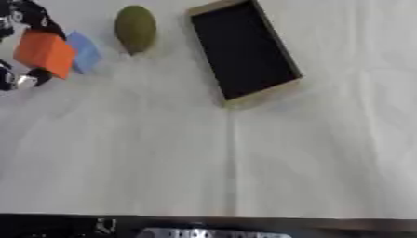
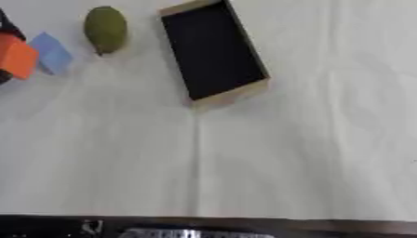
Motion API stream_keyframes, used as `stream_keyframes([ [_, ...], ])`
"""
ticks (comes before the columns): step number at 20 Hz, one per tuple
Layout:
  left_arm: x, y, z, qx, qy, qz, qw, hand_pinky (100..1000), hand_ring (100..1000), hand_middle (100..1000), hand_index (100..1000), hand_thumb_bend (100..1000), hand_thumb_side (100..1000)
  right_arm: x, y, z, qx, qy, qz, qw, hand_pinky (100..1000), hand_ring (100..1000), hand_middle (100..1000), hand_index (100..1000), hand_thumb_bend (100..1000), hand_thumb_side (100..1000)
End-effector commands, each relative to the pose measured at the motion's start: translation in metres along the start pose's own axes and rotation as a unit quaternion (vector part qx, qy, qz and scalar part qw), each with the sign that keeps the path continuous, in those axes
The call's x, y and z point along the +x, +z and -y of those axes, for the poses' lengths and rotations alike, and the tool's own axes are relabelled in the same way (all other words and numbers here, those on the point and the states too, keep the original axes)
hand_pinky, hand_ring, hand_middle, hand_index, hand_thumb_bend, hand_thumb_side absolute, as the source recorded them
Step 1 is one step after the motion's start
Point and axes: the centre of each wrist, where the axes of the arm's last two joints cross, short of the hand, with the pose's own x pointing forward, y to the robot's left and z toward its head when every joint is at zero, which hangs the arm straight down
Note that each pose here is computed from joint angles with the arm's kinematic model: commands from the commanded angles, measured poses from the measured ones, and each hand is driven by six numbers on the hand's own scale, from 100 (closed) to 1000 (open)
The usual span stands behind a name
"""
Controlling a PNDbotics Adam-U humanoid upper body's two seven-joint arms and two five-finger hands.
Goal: Pick up objects on the table and place them in the box.
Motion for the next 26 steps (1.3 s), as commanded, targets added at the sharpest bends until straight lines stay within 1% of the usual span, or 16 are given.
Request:
stream_keyframes([
  [1, 0.013, -0.003, -0.025, 0.02, -0.02, 0.029, 0.999, 772, 671, 556, 703, 188, 100, 0.005, -0.006, 0.005, 0.005, 0.004, 0.014, 1.0, 856, 801, 722, 889, 100, 620],
  [4, 0.028, -0.016, -0.043, 0.038, -0.026, 0.068, 0.997, 770, 665, 552, 701, 165, 100, 0.005, -0.006, 0.005, 0.006, 0.004, 0.014, 1.0, 856, 801, 722, 889, 100, 621],
  [7, 0.044, -0.036, -0.061, 0.055, -0.023, 0.111, 0.992, 770, 661, 550, 702, 144, 100, 0.005, -0.006, 0.005, 0.007, 0.002, 0.013, 1.0, 856, 801, 722, 889, 100, 621],
  [10, 0.061, -0.059, -0.073, 0.059, -0.015, 0.154, 0.986, 767, 655, 545, 700, 121, 100, 0.005, -0.006, 0.004, 0.008, -0.001, 0.013, 1.0, 856, 801, 722, 889, 100, 621],
  [12, 0.071, -0.076, -0.078, 0.057, -0.008, 0.173, 0.983, 765, 652, 545, 701, 118, 100, 0.006, -0.007, 0.004, 0.009, -0.003, 0.014, 1.0, 856, 801, 722, 889, 100, 621],
  [16, 0.09, -0.111, -0.079, 0.052, 0.009, 0.205, 0.977, 761, 644, 545, 704, 107, 100, 0.006, -0.009, 0.003, 0.009, -0.009, 0.016, 1.0, 856, 801, 722, 889, 100, 622],
  [19, 0.101, -0.133, -0.076, 0.05, 0.022, 0.214, 0.975, 759, 640, 545, 706, 111, 100, 0.007, -0.01, 0.002, 0.01, -0.013, 0.019, 1.0, 856, 801, 723, 889, 100, 622],
  [21, 0.107, -0.146, -0.073, 0.049, 0.03, 0.213, 0.975, 759, 642, 547, 708, 119, 100, 0.008, -0.011, 0.001, 0.01, -0.017, 0.02, 1.0, 857, 801, 722, 889, 100, 623],
  [26, 0.115, -0.173, -0.061, 0.049, 0.038, 0.193, 0.979, 757, 641, 548, 709, 132, 100, 0.009, -0.013, -0.002, 0.01, -0.026, 0.022, 0.999, 857, 802, 722, 890, 100, 623],
])
